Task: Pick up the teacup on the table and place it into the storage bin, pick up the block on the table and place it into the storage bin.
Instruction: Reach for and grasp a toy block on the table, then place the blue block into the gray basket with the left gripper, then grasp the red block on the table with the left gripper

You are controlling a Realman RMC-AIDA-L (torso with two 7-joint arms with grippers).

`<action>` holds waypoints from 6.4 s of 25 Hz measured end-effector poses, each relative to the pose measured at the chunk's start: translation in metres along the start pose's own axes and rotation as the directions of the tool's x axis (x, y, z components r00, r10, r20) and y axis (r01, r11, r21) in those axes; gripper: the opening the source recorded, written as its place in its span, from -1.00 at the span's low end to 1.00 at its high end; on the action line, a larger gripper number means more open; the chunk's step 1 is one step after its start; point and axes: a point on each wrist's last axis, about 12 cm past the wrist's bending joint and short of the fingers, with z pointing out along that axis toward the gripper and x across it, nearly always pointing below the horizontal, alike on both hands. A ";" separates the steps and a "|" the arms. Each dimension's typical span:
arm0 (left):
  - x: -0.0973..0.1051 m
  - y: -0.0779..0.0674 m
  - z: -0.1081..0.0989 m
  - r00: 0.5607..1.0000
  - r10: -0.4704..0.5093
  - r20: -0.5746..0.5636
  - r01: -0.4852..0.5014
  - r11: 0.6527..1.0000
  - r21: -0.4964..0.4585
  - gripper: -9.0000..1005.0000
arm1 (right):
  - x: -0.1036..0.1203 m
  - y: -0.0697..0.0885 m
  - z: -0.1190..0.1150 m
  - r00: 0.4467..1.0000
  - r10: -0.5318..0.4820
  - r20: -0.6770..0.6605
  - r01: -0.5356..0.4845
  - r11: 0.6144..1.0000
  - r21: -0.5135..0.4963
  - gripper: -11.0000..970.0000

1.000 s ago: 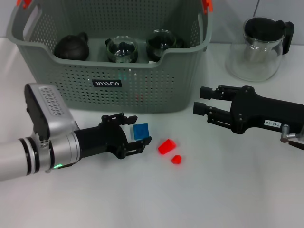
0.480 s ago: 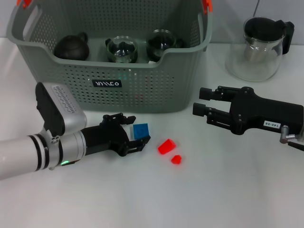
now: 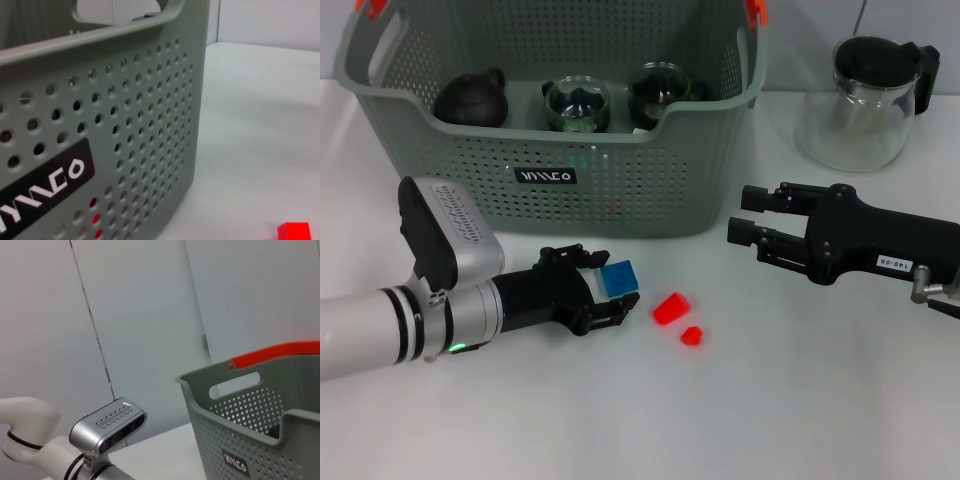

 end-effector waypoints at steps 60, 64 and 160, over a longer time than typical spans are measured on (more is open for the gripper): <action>-0.009 0.029 -0.101 0.970 -0.161 0.182 0.158 0.987 0.035 -0.18 | -0.005 -0.002 0.001 1.000 -0.014 0.003 0.014 1.000 -0.003 0.08; -0.013 0.031 -0.127 0.947 -0.185 0.261 0.172 0.982 0.074 -0.18 | -0.005 -0.002 0.002 1.000 -0.013 0.003 0.013 1.000 -0.005 0.08; -0.023 -0.021 0.029 1.000 -0.012 0.008 0.010 0.986 0.164 -0.18 | -0.008 -0.004 0.008 1.000 0.003 0.021 -0.003 1.000 0.005 0.08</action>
